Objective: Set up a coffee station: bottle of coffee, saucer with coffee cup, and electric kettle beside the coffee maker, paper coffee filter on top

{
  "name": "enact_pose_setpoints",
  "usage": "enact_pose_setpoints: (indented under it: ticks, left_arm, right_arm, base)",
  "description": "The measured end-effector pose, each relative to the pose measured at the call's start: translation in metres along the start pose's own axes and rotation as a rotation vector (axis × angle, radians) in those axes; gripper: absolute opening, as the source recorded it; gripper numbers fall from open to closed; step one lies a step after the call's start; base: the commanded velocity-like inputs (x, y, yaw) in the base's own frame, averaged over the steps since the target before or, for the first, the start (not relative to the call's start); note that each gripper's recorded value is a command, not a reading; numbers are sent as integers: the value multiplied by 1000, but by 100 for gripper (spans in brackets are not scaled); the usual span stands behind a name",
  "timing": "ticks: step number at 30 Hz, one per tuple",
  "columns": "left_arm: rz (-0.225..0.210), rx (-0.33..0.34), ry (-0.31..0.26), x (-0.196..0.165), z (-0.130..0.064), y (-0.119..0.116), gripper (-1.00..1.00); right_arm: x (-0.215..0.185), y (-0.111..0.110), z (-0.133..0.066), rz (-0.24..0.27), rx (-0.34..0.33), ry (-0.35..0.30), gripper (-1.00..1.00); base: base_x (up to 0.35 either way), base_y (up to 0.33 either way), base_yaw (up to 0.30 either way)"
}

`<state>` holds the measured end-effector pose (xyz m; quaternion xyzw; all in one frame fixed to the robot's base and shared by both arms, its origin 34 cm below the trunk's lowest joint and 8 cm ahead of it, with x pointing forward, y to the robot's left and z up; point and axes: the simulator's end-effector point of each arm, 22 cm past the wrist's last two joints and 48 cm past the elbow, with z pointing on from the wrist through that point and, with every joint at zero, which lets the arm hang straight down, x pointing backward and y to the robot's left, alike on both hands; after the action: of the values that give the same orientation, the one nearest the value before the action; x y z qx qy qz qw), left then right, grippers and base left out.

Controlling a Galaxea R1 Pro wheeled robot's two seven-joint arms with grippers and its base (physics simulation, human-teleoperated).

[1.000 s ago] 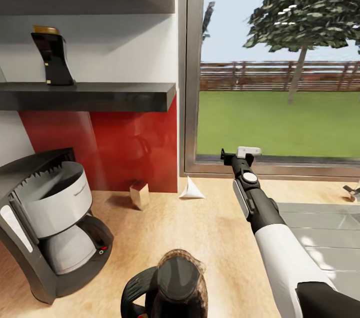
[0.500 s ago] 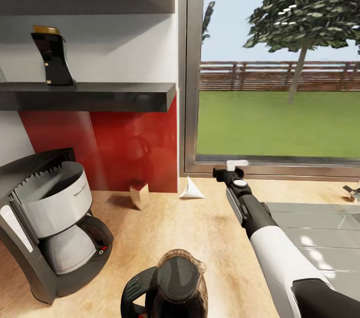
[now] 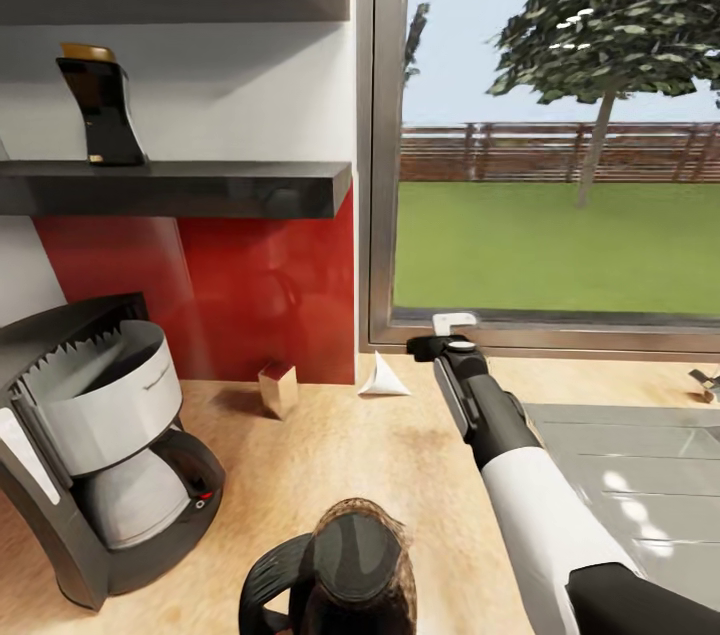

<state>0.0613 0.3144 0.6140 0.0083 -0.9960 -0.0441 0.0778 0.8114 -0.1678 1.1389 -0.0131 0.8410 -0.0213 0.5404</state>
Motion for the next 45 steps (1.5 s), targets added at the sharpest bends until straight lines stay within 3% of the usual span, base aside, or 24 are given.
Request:
enact_pose_setpoints:
  ticks: [19, 23, 29, 33, 39, 45]
  left_arm:
    - [0, 5, 5, -6, 12, -2, 100]
    - [0, 6, 5, -6, 12, -2, 100]
    - [0, 7, 5, -6, 12, -3, 100]
    - [0, 9, 5, -6, 12, -4, 100]
    - [0, 10, 5, -6, 12, -4, 100]
    - [0, 10, 4, -6, 12, -4, 100]
  right_arm:
    - [-6, -1, 6, 8, 2, -32, 100]
    - [-34, 1, 8, 0, 2, -54, 100]
    - [-58, 4, 26, -39, 5, 0, 100]
    - [-70, 4, 26, -43, 6, -1, 100]
    - [-37, 8, 37, -58, 2, 73, 100]
    - [-32, 9, 38, -59, -3, 84, 100]
  base:
    - [0, 0, 25]
    - [0, 0, 1]
    - [0, 0, 0]
    - [0, 0, 0]
    - [0, 0, 0]
    - [0, 0, 0]
